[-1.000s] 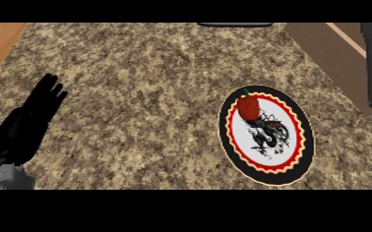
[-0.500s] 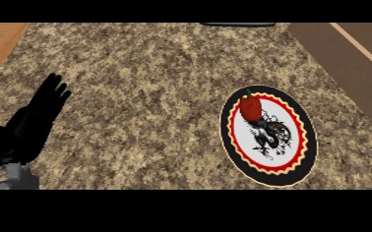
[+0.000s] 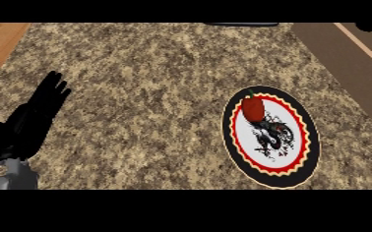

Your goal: Pick the lemon from the plate and place it in the cardboard box

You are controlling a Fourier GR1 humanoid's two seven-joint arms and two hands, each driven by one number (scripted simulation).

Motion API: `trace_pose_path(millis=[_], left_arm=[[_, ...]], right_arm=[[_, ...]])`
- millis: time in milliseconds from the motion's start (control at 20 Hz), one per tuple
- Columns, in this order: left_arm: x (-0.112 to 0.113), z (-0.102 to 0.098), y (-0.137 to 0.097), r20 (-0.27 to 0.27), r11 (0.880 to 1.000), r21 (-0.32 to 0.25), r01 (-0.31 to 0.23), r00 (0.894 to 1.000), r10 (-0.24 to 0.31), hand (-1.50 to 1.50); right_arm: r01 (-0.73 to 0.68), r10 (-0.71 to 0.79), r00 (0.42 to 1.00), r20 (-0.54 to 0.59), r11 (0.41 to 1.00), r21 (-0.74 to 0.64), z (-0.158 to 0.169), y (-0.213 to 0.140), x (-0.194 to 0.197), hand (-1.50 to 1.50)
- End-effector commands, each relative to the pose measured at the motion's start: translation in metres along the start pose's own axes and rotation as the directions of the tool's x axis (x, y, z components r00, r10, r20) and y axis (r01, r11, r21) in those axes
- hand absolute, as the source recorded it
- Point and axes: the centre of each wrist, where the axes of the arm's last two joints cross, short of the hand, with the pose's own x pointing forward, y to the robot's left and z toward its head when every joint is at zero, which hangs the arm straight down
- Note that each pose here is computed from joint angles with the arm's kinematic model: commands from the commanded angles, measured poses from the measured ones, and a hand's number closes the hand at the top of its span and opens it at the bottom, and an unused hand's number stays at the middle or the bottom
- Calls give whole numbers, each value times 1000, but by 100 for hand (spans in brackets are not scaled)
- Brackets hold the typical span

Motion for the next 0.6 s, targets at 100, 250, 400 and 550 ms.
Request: trace_pose_path(millis=[100,250,400,550], left_arm=[[4,-6,-7,27,1000,-14,9,1000,-9,0],[-8,-4,-16,-3,1000,-8,2,1000,-2,0],[-5,0,-10,16,1000,1,-9,1000,9,0],[7,6,-14,1,999,-33,-4,1000,4,0]], right_arm=[[47,-23,992,-125,981,187,9,35,-39,150],[86,-34,976,-217,968,236,13,44,-50,-150],[91,-56,989,-137,960,265,17,59,-36,-150],[170,-153,983,-103,969,181,15,50,-50,-150]])
